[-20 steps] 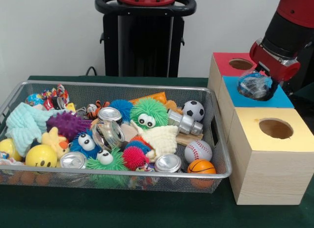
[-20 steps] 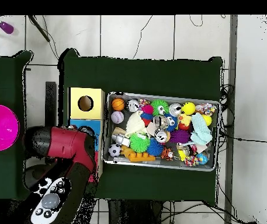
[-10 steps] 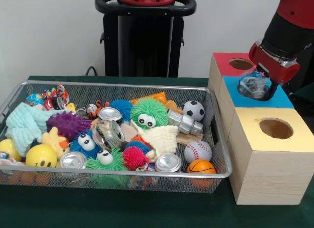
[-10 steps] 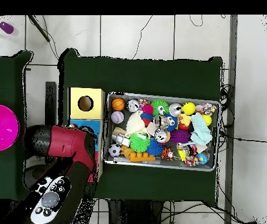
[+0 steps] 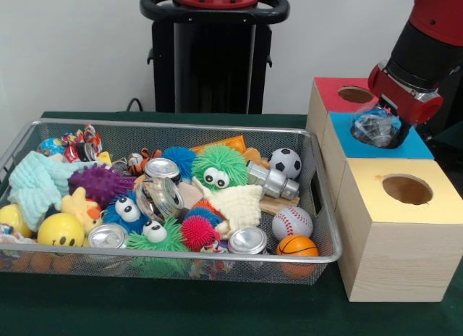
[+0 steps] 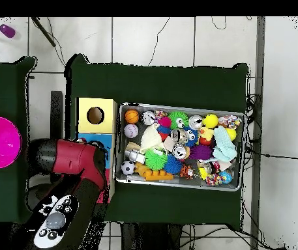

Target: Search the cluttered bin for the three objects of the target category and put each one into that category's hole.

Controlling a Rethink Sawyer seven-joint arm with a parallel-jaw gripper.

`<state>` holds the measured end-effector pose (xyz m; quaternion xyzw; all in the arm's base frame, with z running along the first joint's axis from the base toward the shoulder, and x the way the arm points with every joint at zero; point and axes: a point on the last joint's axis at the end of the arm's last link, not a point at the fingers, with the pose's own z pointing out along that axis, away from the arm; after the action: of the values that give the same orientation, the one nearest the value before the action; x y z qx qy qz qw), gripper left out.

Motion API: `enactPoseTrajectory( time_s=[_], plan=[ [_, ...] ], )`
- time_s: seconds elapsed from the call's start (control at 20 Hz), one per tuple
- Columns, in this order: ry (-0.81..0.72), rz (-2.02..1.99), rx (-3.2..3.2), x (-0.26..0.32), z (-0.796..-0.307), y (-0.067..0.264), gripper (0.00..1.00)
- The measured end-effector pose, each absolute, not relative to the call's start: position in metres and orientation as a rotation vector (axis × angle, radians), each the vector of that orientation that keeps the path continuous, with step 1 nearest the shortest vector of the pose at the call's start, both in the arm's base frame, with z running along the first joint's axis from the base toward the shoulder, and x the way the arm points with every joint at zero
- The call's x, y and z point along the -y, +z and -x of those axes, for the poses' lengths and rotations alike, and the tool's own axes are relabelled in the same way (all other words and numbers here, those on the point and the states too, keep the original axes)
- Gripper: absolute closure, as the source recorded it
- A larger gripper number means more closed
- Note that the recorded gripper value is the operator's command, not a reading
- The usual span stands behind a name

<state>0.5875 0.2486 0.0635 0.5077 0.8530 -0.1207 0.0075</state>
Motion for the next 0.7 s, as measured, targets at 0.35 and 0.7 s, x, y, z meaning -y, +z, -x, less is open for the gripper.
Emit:
enactPoseTrajectory(
  time_s=[0.35, 0.7],
  plan=[
    [-0.377, -1.608, -2.685, -0.252, -0.587, 0.075, 0.0],
    [-0.364, -1.617, -2.7, -0.257, -0.589, 0.09, 1.0]
  ],
)
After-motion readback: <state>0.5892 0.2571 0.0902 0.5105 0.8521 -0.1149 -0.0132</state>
